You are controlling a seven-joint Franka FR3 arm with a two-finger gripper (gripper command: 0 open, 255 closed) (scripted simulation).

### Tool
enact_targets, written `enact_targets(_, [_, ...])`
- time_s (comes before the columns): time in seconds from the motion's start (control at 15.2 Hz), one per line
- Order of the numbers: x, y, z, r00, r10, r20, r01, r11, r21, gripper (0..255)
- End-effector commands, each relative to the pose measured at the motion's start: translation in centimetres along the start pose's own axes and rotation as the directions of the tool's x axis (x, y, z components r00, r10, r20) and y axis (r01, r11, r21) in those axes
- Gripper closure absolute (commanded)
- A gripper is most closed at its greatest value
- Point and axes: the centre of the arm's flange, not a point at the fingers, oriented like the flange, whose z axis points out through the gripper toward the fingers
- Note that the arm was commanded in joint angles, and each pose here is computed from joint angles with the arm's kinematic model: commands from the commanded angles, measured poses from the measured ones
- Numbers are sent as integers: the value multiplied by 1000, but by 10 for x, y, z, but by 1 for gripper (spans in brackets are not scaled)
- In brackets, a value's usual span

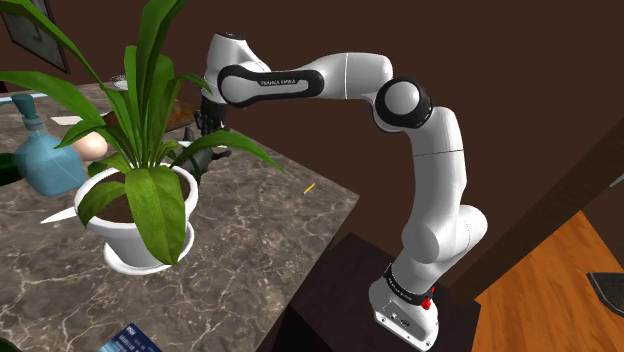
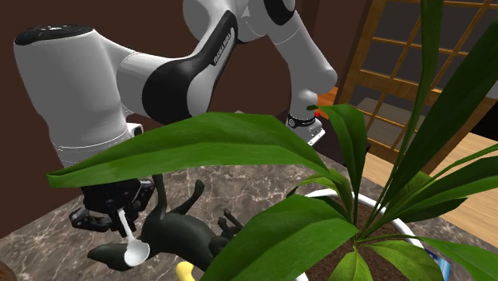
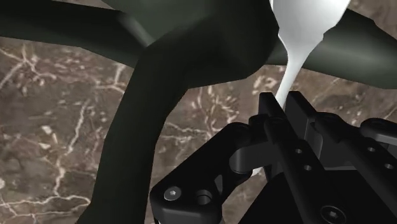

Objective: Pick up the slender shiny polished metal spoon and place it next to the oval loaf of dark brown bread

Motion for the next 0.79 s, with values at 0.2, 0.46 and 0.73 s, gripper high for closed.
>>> enact_targets(0.2, [3,6,15,1000,1,-6,-1,999,-36,255])
enact_targets(0.46, [3,6,15,1000,1,-6,-1,999,-36,255])
enact_targets(0.73, [5,9,14,1000,1,-6,-1,999,-36,0])
